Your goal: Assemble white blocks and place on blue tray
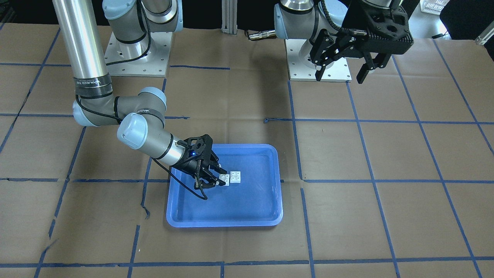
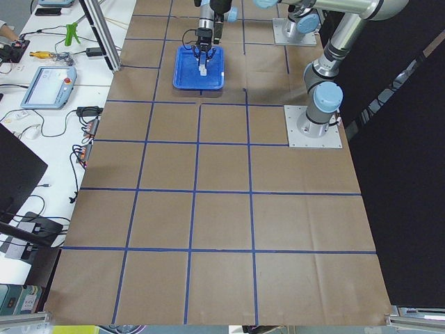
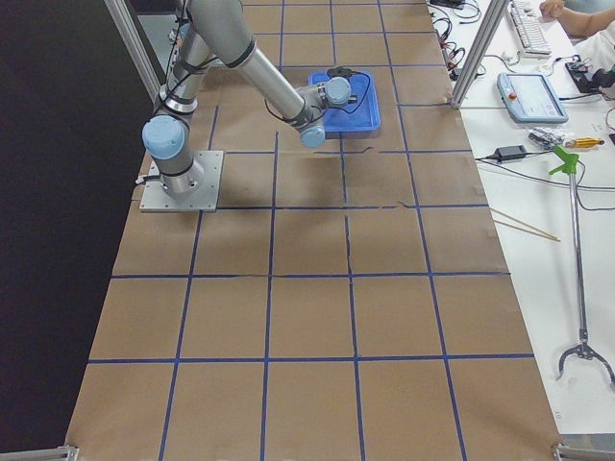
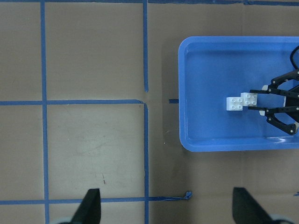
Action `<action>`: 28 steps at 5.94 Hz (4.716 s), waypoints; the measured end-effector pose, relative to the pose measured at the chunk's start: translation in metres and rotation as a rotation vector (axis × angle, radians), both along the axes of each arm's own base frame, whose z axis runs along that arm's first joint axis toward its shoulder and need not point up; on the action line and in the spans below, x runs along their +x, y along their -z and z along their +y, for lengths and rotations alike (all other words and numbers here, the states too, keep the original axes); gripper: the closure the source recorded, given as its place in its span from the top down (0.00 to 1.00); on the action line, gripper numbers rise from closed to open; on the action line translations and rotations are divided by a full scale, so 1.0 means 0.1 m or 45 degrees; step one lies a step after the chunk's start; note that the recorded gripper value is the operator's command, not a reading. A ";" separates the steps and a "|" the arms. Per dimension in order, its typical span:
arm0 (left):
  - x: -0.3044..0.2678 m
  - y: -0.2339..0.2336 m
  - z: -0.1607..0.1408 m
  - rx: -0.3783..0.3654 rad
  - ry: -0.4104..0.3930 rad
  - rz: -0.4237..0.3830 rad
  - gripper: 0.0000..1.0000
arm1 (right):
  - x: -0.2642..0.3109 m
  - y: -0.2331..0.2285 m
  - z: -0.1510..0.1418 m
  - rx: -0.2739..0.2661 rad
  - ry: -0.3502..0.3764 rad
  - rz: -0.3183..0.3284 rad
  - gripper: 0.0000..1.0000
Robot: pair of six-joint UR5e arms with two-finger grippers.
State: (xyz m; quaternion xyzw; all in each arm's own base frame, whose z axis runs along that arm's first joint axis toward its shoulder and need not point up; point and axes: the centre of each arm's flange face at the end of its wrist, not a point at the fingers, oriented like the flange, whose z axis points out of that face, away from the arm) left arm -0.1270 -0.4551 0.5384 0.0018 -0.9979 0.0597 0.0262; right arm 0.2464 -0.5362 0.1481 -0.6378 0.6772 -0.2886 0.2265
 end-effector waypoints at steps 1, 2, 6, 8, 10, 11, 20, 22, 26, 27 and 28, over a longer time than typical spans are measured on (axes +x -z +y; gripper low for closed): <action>0.01 0.01 -0.01 0.001 -0.004 0.001 0.99 | 0.01 0.00 0.00 0.000 -0.001 0.000 0.40; 0.02 0.01 -0.01 0.002 -0.005 0.002 0.99 | 0.01 -0.01 0.01 0.000 -0.003 0.000 0.40; 0.03 0.02 -0.01 0.005 -0.007 0.004 0.99 | 0.02 0.02 0.04 0.009 -0.004 -0.002 0.40; 0.02 0.02 -0.01 0.005 -0.007 0.004 0.99 | 0.02 0.03 0.06 0.014 -0.006 -0.004 0.40; 0.01 0.02 -0.01 0.005 -0.005 0.007 0.99 | 0.02 0.03 0.06 0.014 -0.006 -0.004 0.67; 0.01 0.02 -0.01 0.005 -0.004 0.007 0.99 | 0.02 0.03 0.06 0.014 -0.007 -0.007 0.82; 0.01 0.02 -0.01 0.005 -0.004 0.011 0.99 | -0.12 -0.68 -0.17 0.096 0.168 0.156 1.00; 0.01 0.03 -0.01 0.006 -0.003 0.011 0.99 | -0.35 -1.29 -0.32 0.185 0.236 0.370 1.00; 0.01 0.03 -0.02 0.005 -0.004 0.013 0.99 | -1.22 -2.60 -0.42 0.529 0.969 0.700 1.00; 0.01 0.03 -0.02 0.005 -0.005 0.013 0.99 | -1.29 -2.88 -0.28 0.645 1.239 0.737 1.00; 0.01 0.03 -0.02 0.005 -0.005 0.013 0.99 | -1.34 -3.16 -0.11 0.756 1.525 0.790 1.00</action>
